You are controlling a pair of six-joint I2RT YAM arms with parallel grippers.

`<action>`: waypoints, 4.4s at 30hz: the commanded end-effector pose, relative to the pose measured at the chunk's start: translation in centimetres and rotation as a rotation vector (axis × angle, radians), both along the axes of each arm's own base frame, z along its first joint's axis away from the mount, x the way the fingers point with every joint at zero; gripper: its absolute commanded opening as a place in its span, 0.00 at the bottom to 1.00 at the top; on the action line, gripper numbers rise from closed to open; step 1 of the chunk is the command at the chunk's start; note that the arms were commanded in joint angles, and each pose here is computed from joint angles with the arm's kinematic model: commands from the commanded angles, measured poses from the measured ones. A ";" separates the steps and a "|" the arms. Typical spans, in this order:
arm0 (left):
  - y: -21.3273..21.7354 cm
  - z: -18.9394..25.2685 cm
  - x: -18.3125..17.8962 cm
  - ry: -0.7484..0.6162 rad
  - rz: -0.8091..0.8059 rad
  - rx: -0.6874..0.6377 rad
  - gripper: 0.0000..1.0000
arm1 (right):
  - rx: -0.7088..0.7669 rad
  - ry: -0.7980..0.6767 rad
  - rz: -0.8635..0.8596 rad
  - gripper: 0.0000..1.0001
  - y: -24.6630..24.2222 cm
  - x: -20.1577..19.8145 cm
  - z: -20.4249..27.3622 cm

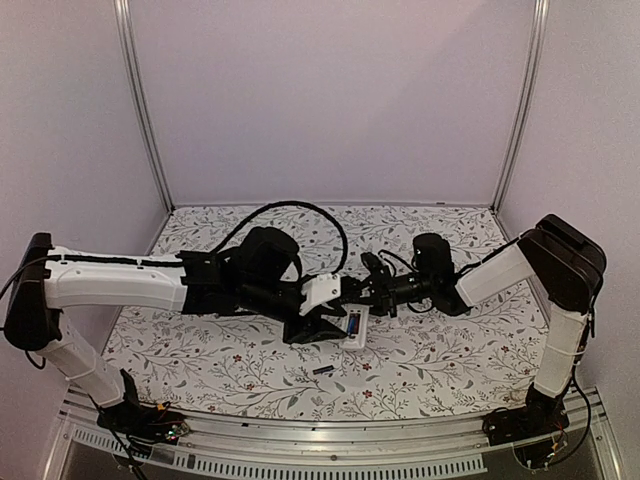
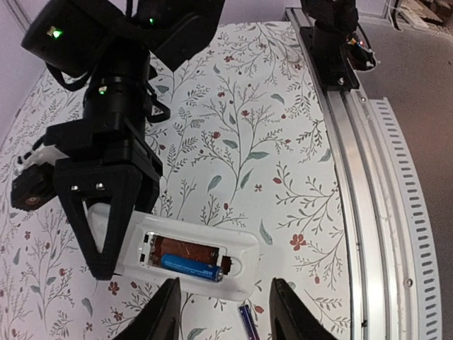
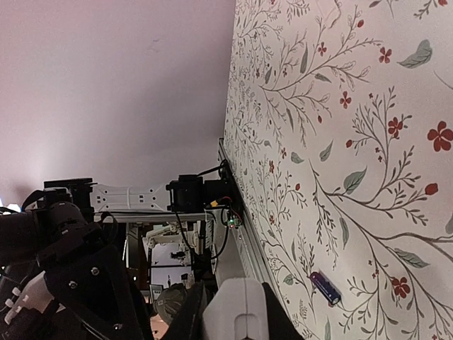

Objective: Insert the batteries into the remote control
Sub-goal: Load the battery into the battery compartment.

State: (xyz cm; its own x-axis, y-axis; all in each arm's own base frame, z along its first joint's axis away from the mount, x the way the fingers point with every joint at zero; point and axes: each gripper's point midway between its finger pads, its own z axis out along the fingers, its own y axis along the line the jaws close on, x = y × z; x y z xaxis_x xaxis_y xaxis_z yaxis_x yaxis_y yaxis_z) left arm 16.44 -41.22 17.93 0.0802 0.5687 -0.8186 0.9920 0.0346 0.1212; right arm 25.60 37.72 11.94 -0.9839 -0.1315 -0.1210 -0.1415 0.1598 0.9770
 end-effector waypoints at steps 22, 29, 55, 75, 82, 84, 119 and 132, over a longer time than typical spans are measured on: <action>-2.5 -3.8 -1.0 -0.176 -0.201 0.134 0.25 | -0.010 -0.022 0.050 0.00 -0.1 -1.7 0.1; -2.6 -4.1 -1.3 -0.168 -0.216 0.144 0.25 | -0.008 -0.026 0.048 0.00 -0.1 -1.7 0.2; -1.9 -7.2 0.2 -0.189 -0.178 0.264 0.09 | 0.000 -0.034 0.053 0.00 0.0 -2.0 0.7; -2.8 -3.5 0.8 -0.176 -0.092 0.194 0.17 | -0.034 -0.026 0.003 0.00 -0.2 -1.2 -0.6; -3.5 1.0 0.5 -0.190 -0.002 0.106 0.29 | -0.058 -0.025 -0.059 0.00 -0.3 0.6 -1.6; -3.3 1.9 1.2 -0.162 0.084 0.089 0.33 | -0.061 -0.033 -0.074 0.00 -0.3 0.9 -1.6; -0.8 -1.5 -2.5 -0.228 -0.247 0.245 0.34 | -0.002 -0.052 0.131 0.00 1.7 -3.0 0.7; -1.3 -3.1 -3.3 -0.172 -0.303 0.278 0.31 | -0.013 -0.071 0.143 0.00 1.8 -3.3 0.7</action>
State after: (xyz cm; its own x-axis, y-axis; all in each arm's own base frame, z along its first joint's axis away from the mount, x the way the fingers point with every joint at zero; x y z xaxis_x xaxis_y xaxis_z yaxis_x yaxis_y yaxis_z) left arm 13.78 -42.31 15.58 0.3927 0.6930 -0.6046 0.9192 -0.2742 0.2827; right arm 22.50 39.01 11.06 -0.9575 -0.2498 -0.1440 -0.1921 0.1805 0.9646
